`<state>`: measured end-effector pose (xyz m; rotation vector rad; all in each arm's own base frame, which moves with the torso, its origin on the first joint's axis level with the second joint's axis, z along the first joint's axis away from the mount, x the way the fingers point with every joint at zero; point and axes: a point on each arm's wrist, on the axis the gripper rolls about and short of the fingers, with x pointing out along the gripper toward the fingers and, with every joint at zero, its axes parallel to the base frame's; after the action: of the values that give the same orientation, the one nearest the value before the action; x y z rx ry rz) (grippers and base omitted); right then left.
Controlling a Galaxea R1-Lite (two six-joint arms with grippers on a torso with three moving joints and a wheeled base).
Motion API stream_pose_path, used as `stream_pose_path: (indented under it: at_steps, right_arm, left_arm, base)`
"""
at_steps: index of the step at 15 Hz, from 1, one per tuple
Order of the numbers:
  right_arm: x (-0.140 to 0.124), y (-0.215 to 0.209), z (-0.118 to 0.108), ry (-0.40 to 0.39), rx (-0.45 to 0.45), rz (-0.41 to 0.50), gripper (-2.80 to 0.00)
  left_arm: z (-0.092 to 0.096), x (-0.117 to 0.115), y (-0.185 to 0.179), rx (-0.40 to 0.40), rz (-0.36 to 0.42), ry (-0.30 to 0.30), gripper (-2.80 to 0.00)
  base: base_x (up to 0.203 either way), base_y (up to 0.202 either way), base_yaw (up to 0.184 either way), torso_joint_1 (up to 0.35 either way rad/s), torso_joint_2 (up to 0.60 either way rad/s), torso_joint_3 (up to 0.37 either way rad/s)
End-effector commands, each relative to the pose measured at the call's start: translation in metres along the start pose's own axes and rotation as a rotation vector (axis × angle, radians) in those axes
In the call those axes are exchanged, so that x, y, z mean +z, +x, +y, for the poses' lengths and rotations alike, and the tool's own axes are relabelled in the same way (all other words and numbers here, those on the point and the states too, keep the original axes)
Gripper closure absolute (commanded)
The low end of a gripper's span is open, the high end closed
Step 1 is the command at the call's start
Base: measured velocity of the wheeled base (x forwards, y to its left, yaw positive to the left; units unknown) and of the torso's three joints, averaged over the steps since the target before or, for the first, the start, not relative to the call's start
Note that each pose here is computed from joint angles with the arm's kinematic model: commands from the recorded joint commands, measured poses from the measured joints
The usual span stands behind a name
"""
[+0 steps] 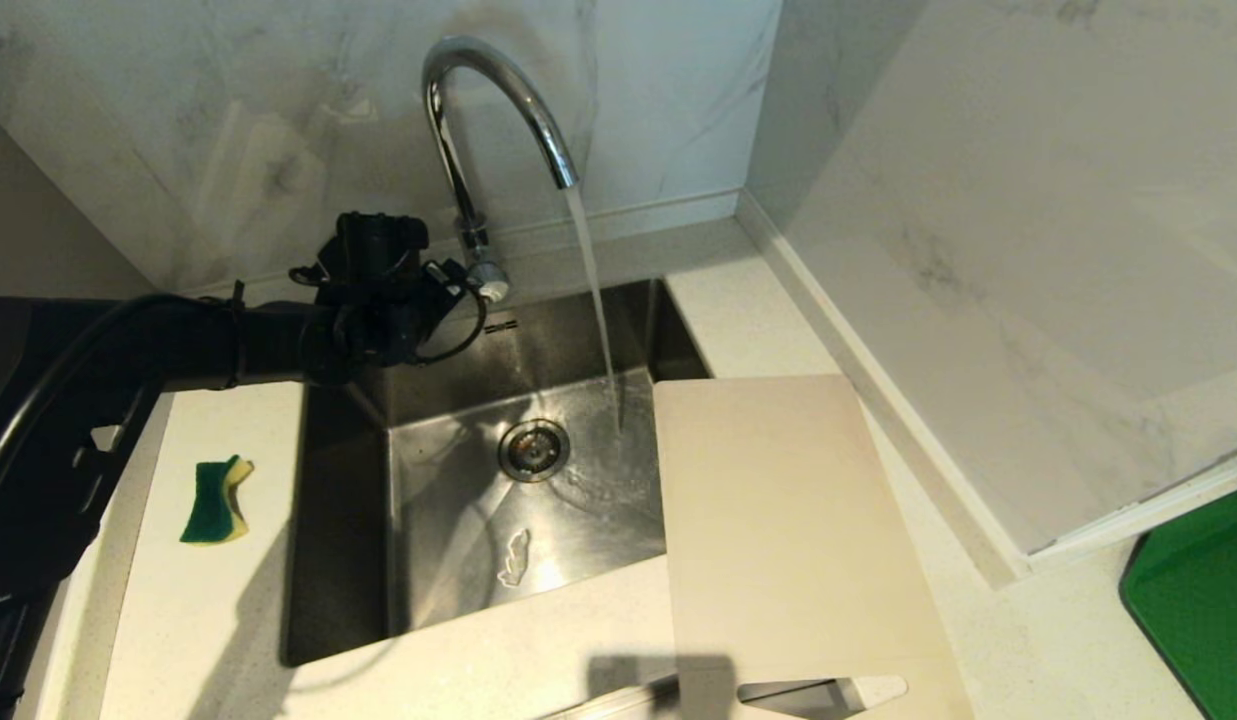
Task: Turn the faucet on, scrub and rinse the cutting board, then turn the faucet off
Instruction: Turn on the tap
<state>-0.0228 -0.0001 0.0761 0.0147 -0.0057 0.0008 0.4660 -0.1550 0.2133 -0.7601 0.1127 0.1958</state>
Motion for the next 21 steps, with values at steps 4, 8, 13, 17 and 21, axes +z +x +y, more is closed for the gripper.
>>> stream_pose_path:
  at_steps: [4, 8, 13, 17, 21]
  right_arm:
    - [0.000, 0.000, 0.000, 0.001, 0.000, 0.001, 0.00]
    - [0.000, 0.000, 0.000, 0.001, 0.001, 0.000, 0.00]
    - [0.000, 0.000, 0.000, 0.001, 0.001, 0.000, 0.00]
    - [0.000, 0.000, 0.000, 0.001, 0.001, 0.000, 0.00]
    - [0.000, 0.000, 0.000, 0.001, 0.001, 0.000, 0.00]
  left_arm:
    - [0.000, -0.002, -0.003, -0.009, 0.081, -0.050, -2.80]
    - [-0.003, -0.003, -0.006, -0.016, 0.080, -0.054, -2.80]
    - [-0.018, 0.006, -0.017, -0.066, 0.006, -0.056, -2.80]
    - [-0.037, 0.032, -0.037, -0.129, -0.099, -0.017, -2.80]
    - [-0.048, 0.069, -0.073, -0.178, -0.102, 0.053, -2.80]
  base:
    - [0.000, 0.000, 0.000, 0.000, 0.00, 0.000]
    - [0.000, 0.000, 0.000, 0.000, 0.00, 0.000]
    - [0.000, 0.000, 0.000, 0.000, 0.00, 0.000]
    - [0.000, 0.000, 0.000, 0.000, 0.00, 0.000]
    - [0.000, 0.000, 0.000, 0.000, 0.00, 0.000]
